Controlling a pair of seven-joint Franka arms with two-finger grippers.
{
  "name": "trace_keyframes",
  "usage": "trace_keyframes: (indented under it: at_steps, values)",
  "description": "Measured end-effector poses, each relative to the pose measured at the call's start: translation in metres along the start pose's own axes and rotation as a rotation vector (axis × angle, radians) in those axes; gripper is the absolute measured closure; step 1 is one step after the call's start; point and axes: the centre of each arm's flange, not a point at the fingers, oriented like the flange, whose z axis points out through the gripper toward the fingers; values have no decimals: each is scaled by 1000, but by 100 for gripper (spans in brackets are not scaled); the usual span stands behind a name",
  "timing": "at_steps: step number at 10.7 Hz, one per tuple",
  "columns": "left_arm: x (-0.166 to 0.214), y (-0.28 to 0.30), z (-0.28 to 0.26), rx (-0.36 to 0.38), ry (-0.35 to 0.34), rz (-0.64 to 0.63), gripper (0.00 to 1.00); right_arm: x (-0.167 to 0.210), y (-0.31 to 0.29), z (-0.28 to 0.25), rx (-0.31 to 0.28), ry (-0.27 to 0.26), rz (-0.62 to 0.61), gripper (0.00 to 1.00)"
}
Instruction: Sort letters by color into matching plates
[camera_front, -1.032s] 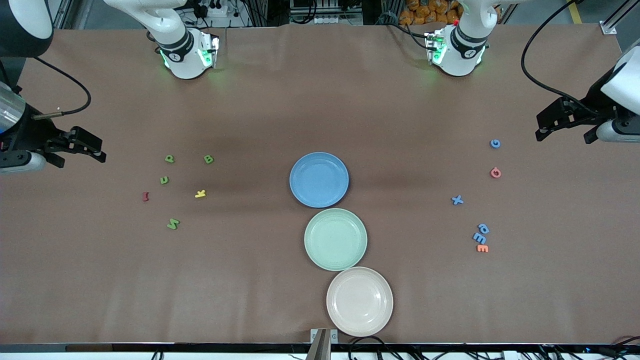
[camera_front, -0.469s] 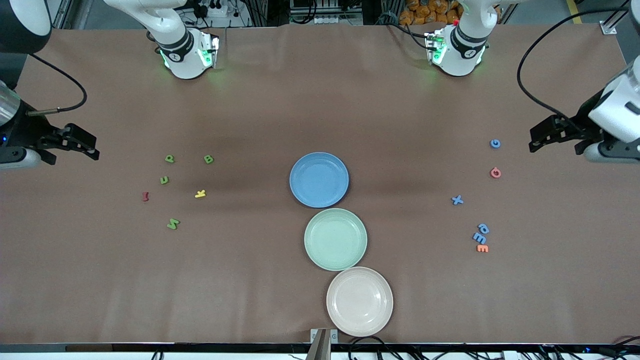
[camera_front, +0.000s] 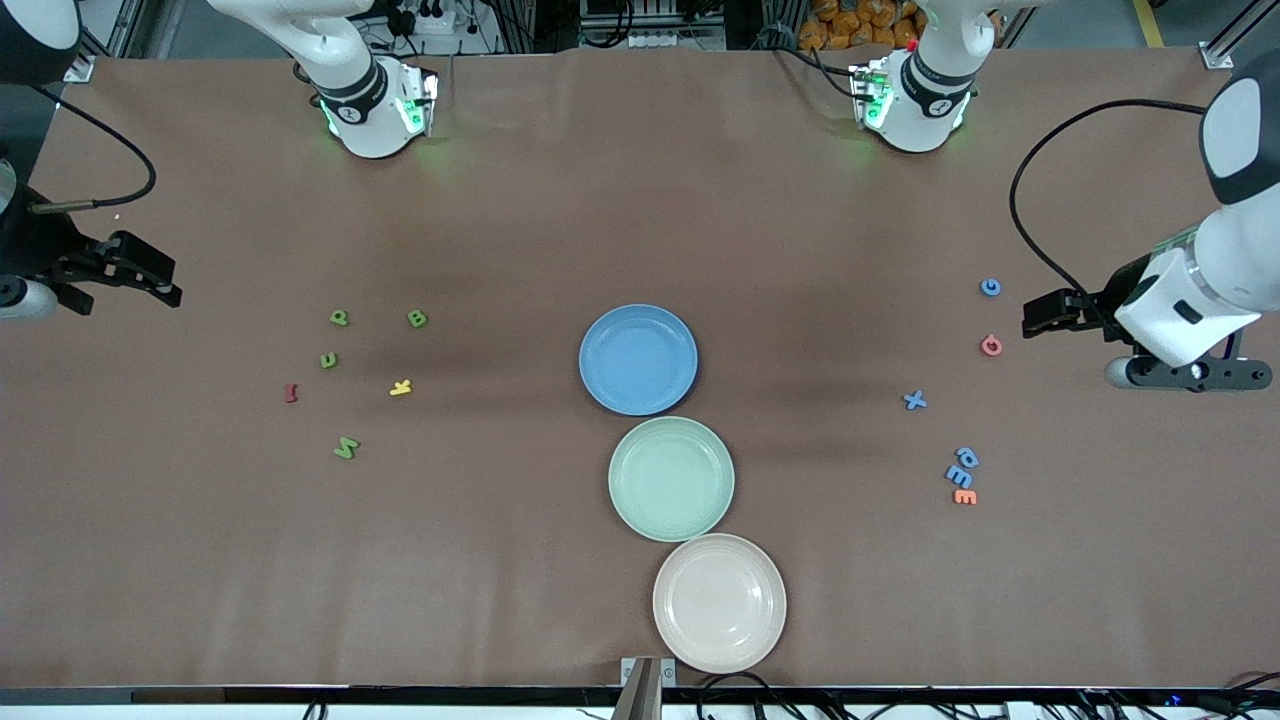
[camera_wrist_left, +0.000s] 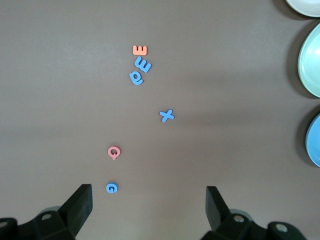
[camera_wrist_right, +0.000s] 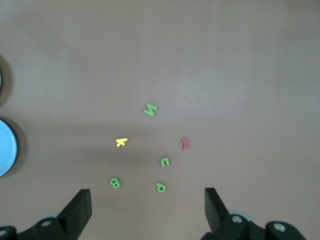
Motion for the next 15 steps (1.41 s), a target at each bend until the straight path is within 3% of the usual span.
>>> trace_keyframes:
  at_steps: [6,9,15]
  values:
    - [31,0,84,-13,76,-1,0,-6,-6,5,3,-28,-11,0]
    - [48,-24,124,16,80,-18,0,-8,-5,62,6,-62,-10,0]
    - [78,-46,193,61,116,-8,0,-1,-17,204,-1,-8,-51,0]
